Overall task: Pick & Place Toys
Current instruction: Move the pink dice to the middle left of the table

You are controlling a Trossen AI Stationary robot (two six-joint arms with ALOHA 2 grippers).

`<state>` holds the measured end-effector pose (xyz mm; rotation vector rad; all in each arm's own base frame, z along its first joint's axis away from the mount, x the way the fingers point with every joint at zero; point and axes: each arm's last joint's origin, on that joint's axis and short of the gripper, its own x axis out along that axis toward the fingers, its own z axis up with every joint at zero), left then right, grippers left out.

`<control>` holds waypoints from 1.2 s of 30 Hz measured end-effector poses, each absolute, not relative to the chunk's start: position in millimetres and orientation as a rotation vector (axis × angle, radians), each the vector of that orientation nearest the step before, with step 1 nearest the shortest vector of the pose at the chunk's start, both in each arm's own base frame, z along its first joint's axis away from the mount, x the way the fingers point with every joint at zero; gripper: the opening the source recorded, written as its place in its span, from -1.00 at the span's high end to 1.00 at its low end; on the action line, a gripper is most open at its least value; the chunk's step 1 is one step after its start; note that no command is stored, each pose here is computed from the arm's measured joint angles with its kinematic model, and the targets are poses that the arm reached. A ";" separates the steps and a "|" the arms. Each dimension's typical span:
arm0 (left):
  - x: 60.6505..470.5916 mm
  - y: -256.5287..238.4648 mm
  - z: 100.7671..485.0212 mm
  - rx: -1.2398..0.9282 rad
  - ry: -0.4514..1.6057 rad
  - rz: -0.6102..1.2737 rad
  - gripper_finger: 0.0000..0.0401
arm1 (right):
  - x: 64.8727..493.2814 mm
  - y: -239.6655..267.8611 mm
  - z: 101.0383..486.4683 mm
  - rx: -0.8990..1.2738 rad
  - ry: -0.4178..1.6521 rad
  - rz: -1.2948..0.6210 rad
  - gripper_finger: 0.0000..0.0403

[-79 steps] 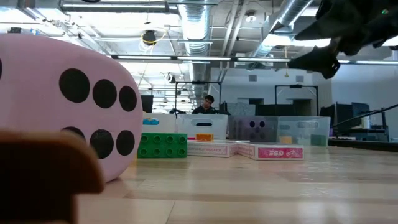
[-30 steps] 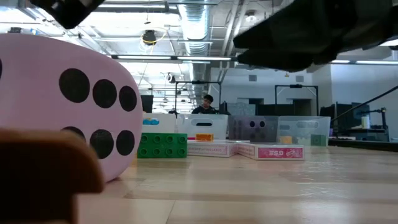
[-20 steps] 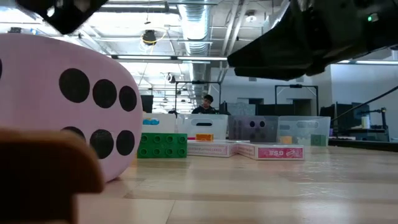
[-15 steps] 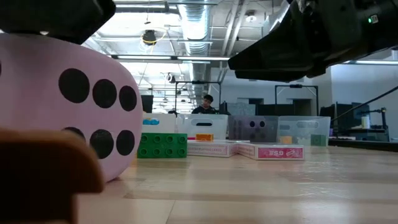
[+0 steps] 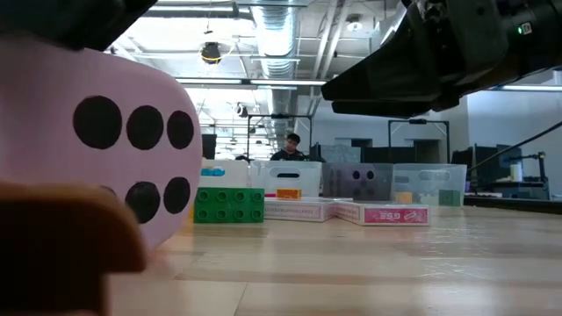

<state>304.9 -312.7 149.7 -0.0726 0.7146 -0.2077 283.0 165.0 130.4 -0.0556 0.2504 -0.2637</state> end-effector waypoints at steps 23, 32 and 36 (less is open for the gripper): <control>302.2 -308.0 143.8 -0.005 0.749 -0.159 -0.15 | 282.9 164.9 129.9 -0.033 0.252 -0.267 -0.60; 301.7 -307.8 135.7 0.015 0.759 -0.159 -0.15 | 282.8 164.8 129.6 -0.036 0.254 -0.267 -0.60; 302.2 -310.7 128.7 0.018 0.759 -0.167 -0.15 | 282.7 164.8 129.4 -0.035 0.256 -0.267 -0.60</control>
